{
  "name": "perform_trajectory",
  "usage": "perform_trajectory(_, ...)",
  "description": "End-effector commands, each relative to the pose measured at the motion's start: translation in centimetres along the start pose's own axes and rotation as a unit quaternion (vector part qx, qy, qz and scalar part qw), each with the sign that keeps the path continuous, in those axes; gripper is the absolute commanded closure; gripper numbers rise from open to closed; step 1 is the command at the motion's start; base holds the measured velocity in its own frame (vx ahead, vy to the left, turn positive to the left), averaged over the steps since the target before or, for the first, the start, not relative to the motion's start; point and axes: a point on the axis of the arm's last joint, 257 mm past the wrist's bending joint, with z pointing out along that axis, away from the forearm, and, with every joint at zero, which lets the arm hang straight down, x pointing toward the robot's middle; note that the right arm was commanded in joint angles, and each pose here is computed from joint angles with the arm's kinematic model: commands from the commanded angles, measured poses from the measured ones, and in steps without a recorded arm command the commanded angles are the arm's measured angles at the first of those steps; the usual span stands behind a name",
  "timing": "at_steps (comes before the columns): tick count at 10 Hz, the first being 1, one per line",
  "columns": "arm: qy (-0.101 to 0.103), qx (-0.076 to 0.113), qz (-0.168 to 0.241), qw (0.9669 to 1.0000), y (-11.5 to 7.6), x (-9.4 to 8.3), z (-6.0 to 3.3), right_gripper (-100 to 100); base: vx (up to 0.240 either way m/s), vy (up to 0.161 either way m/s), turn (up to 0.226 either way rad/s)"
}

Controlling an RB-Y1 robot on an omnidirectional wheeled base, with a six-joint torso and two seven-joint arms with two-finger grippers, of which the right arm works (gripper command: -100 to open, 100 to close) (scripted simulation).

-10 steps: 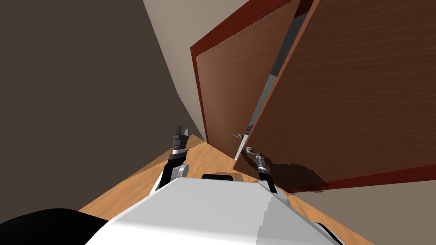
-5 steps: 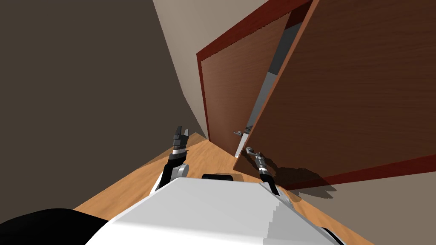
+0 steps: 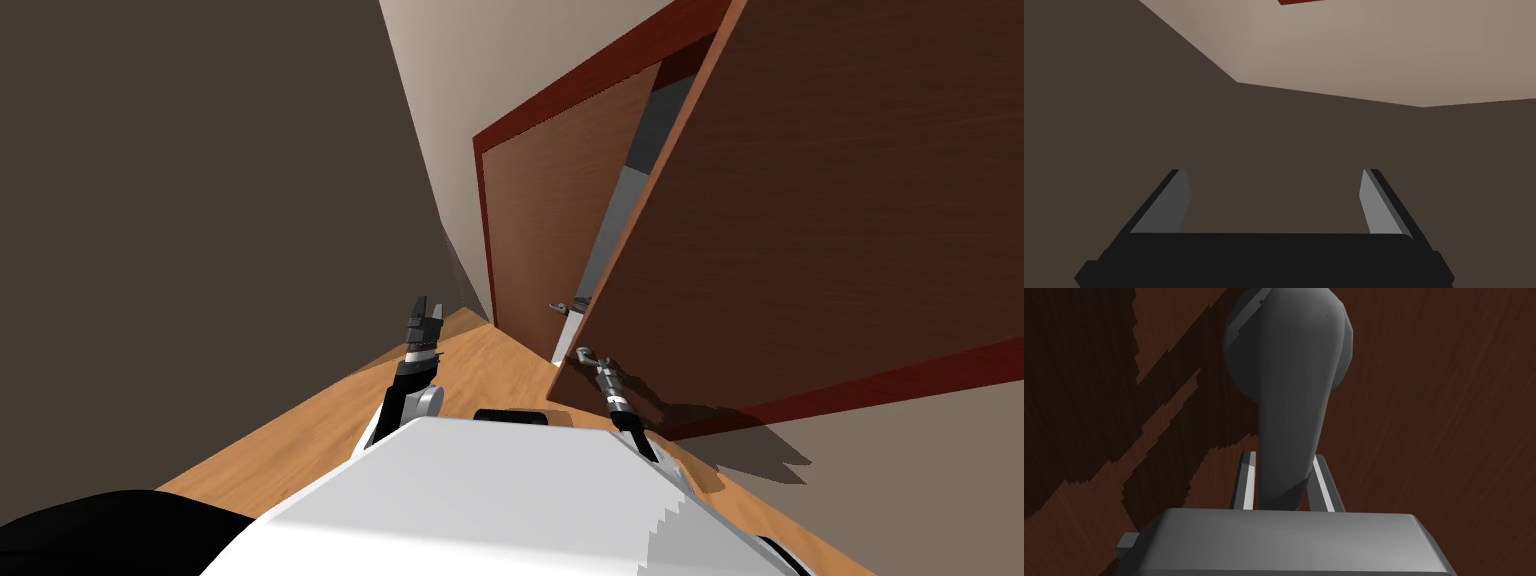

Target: Pull the door open

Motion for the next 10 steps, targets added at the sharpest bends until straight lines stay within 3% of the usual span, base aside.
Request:
perform_trajectory(1,0.0,0.0,0.0,1.0,0.0,0.0,0.0,100,-0.085,-0.036,0.01)
perform_trajectory(2,0.014,0.001,0.001,0.9999,-0.2,0.2,-1.0,100,-0.163,-0.031,0.145)
perform_trajectory(4,0.021,0.0,0.001,0.9998,-0.2,0.3,-1.43,100,-0.169,-0.03,0.094)
perform_trajectory(8,0.058,-0.001,0.005,0.9983,-0.3,0.9,-3.71,100,-0.218,-0.042,0.136)
perform_trajectory(10,0.049,0.001,0.0,0.9988,-0.3,-0.2,-3.7,100,-0.103,-0.027,0.017)
